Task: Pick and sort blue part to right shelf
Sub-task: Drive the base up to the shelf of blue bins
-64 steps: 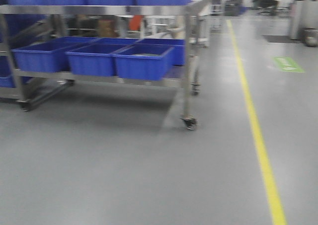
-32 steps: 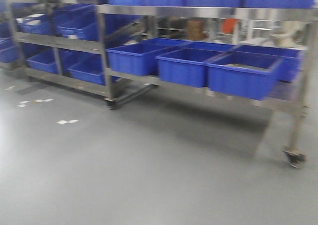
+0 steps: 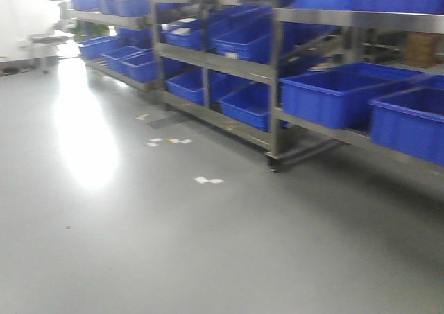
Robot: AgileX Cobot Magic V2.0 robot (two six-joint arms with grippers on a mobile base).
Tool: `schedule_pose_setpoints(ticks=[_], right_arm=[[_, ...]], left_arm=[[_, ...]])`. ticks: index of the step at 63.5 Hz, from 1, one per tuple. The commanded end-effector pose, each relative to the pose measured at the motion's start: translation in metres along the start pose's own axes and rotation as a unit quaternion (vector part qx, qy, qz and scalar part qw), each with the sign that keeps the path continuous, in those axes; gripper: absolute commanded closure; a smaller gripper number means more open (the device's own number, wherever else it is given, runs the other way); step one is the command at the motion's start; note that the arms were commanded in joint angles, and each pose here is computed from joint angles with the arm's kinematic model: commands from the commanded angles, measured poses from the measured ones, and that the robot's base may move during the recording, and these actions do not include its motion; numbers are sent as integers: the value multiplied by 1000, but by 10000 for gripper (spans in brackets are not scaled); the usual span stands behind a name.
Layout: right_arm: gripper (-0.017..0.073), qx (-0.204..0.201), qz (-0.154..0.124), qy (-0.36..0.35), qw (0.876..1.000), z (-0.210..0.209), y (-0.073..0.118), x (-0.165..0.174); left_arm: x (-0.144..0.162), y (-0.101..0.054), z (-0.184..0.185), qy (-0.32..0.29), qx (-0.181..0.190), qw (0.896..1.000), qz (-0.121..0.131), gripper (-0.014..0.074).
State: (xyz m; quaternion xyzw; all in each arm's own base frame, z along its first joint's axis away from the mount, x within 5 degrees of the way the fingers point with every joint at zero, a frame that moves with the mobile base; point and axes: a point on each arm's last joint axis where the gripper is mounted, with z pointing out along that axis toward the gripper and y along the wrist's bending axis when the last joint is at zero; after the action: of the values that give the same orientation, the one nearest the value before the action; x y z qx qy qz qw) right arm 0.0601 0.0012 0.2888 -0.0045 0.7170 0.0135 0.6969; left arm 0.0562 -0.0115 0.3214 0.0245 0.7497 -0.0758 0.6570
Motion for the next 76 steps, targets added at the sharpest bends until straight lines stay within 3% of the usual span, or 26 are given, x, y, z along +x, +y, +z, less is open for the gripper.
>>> schedule_pose_setpoints(ticks=[1,76], right_arm=[[134,3,-11,-57,998,-1,0,-17],[134,3,-11,-57,998,-1,0,-17]], left_arm=[[-16,0,-1,-49,0,999,-9,355],[-16,0,-1,-49,0,999,-9,355]])
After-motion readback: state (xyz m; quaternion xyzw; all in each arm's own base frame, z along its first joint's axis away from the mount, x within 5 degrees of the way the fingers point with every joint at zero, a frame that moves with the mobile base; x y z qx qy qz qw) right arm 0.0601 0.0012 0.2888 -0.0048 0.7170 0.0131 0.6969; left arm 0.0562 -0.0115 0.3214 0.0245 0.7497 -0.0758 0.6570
